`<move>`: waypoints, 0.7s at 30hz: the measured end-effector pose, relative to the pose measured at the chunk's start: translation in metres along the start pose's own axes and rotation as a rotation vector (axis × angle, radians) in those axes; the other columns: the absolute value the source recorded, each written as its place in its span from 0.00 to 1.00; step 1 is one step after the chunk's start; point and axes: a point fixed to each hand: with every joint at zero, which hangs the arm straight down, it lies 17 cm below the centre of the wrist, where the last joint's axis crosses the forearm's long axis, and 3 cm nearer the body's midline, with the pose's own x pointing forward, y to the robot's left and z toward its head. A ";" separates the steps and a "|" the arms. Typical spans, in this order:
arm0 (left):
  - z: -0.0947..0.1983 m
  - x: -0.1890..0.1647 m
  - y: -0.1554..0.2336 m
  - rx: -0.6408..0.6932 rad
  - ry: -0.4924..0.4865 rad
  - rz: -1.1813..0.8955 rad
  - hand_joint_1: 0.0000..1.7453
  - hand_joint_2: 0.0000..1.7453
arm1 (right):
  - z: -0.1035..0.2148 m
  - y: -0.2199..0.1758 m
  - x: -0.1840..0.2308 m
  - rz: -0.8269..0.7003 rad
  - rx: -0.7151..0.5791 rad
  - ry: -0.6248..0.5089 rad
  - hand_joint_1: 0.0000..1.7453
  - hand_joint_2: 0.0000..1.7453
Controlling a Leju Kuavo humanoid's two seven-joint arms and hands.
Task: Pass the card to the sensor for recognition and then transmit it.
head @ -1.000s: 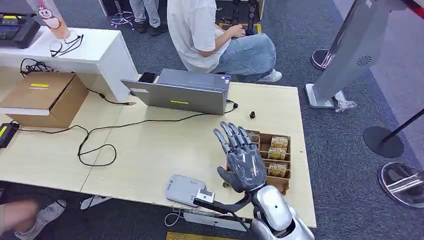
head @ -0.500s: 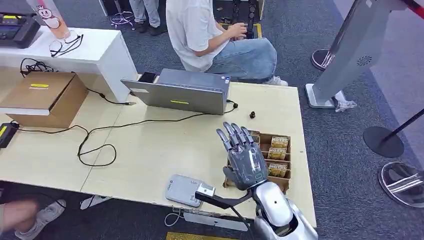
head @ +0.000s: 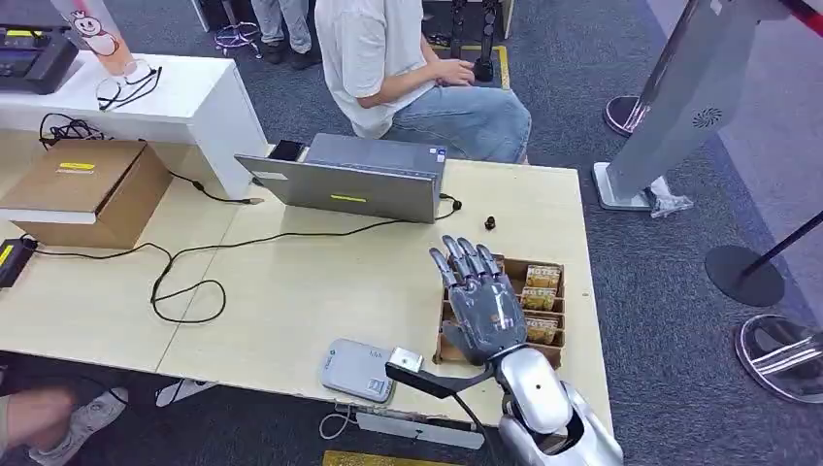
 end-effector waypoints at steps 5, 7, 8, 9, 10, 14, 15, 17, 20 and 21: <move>0.000 0.001 0.000 0.004 -0.004 0.003 0.00 0.00 | 0.000 0.000 -0.001 0.002 0.000 0.001 0.00 1.00; 0.000 0.001 0.000 0.004 -0.004 0.003 0.00 0.00 | 0.000 0.000 -0.001 0.002 0.001 0.001 0.00 1.00; 0.000 0.001 0.000 0.003 -0.002 0.000 0.00 0.00 | 0.000 0.001 -0.002 0.003 0.003 0.003 0.00 1.00; 0.000 0.000 0.000 0.002 0.000 -0.004 0.00 0.00 | 0.000 0.001 -0.003 0.004 0.008 0.007 0.00 1.00; 0.000 -0.001 0.000 0.000 0.004 -0.010 0.00 0.00 | 0.000 0.003 -0.004 0.005 0.017 0.015 0.00 1.00; 0.001 -0.004 0.000 0.000 0.017 -0.024 0.00 0.00 | 0.001 0.008 -0.016 0.011 0.046 0.055 0.00 1.00; 0.001 -0.005 0.000 0.001 0.020 -0.026 0.00 0.00 | 0.001 0.009 -0.019 0.013 0.054 0.066 0.00 1.00; 0.001 -0.006 0.000 0.002 0.023 -0.030 0.00 0.00 | 0.002 0.011 -0.025 0.019 0.065 0.084 0.00 1.00; 0.001 -0.004 0.002 0.006 0.022 -0.032 0.00 0.00 | 0.003 0.014 -0.033 0.029 0.078 0.107 0.00 1.00; 0.001 -0.003 0.002 0.007 0.021 -0.032 0.00 0.00 | 0.003 0.015 -0.034 0.029 0.081 0.112 0.00 1.00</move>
